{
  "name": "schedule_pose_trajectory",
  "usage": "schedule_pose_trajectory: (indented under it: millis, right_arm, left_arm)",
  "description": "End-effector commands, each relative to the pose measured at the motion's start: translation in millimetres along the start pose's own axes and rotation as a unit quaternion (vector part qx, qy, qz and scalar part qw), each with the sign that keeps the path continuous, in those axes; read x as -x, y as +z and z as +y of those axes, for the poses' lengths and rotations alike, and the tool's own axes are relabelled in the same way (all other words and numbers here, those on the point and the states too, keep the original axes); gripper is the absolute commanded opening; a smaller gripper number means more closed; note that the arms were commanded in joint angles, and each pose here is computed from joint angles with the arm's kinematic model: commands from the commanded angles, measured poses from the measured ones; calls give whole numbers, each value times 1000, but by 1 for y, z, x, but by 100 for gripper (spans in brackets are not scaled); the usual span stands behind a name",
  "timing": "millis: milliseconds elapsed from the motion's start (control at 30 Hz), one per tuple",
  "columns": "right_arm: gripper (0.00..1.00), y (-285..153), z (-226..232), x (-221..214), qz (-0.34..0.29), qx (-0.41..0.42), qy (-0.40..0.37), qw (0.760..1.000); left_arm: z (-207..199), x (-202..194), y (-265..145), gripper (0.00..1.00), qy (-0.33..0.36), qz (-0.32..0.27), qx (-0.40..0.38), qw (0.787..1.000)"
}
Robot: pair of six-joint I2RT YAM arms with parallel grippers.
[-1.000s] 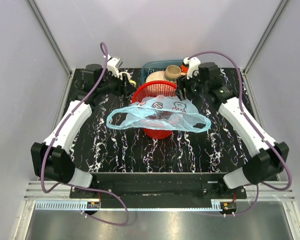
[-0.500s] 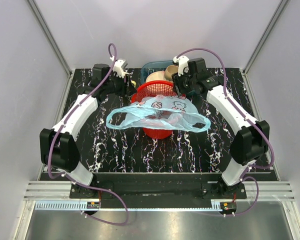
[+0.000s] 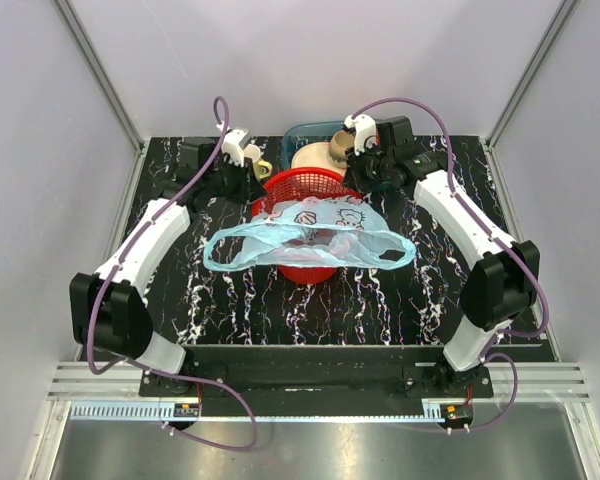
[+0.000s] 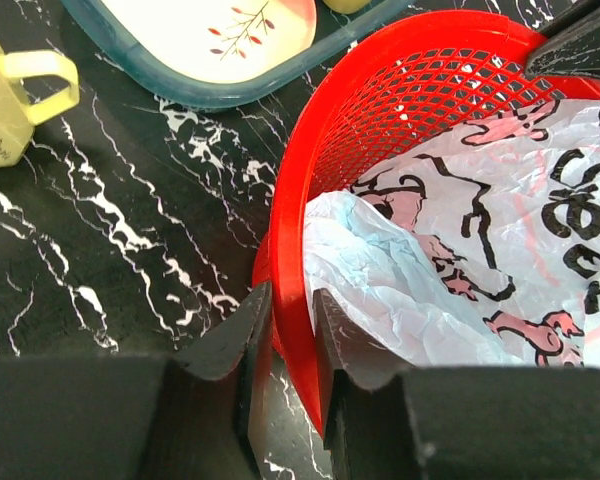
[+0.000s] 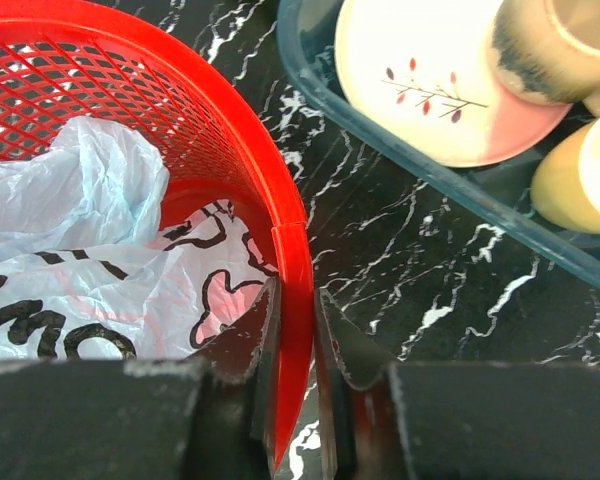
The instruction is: Put the trash bags into the trash bin
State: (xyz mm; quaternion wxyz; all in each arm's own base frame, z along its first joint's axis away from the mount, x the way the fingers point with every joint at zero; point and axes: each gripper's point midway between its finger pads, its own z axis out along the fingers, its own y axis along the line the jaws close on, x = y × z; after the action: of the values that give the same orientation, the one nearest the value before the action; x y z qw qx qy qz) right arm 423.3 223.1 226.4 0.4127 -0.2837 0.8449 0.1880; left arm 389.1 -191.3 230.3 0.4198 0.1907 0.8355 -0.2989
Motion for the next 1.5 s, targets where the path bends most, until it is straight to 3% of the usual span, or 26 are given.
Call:
schedule_pose_trajectory:
  millis: [0, 300, 500, 767, 800, 833, 967, 1167, 1267, 1400, 1467]
  right_arm:
    - [15, -19, 26, 4, -5, 55, 29, 998]
    - [14, -44, 74, -3, 7, 135, 58, 989]
    - [15, -40, 65, 13, -8, 111, 42, 993]
    - [17, -28, 70, -1, 31, 136, 44, 989]
    - [21, -29, 71, -2, 34, 138, 45, 989]
    - [26, -31, 72, -1, 33, 139, 43, 989]
    - [48, -44, 64, 21, 2, 114, 22, 993]
    - [69, -89, 56, 67, -56, 78, -31, 995]
    - [70, -123, 74, 67, -70, 109, -84, 988]
    - [68, -163, 106, 31, -65, 177, -153, 970]
    - [67, -181, 115, 19, -78, 177, -210, 958]
  left_arm:
    - [-19, 4, -27, 21, 24, -19, -11, 999]
    - [-41, -12, -61, 20, 27, -9, -23, 999]
    - [-27, -18, -62, 18, 6, 7, 4, 1000]
    - [-14, -37, -64, 16, -40, 50, 21, 998]
    - [-16, -38, -65, 18, -39, 49, 17, 998]
    - [-15, -37, -67, 27, -41, 47, 16, 998]
    - [-14, -12, -79, 48, -45, 9, 5, 999]
    - [-28, 55, -117, 67, 71, -75, -5, 995]
    - [-63, 54, -135, 70, 147, -87, -76, 982]
    - [-94, 20, -154, 70, 267, -84, -145, 949]
    - [-96, 1, -154, 67, 291, -74, -155, 941]
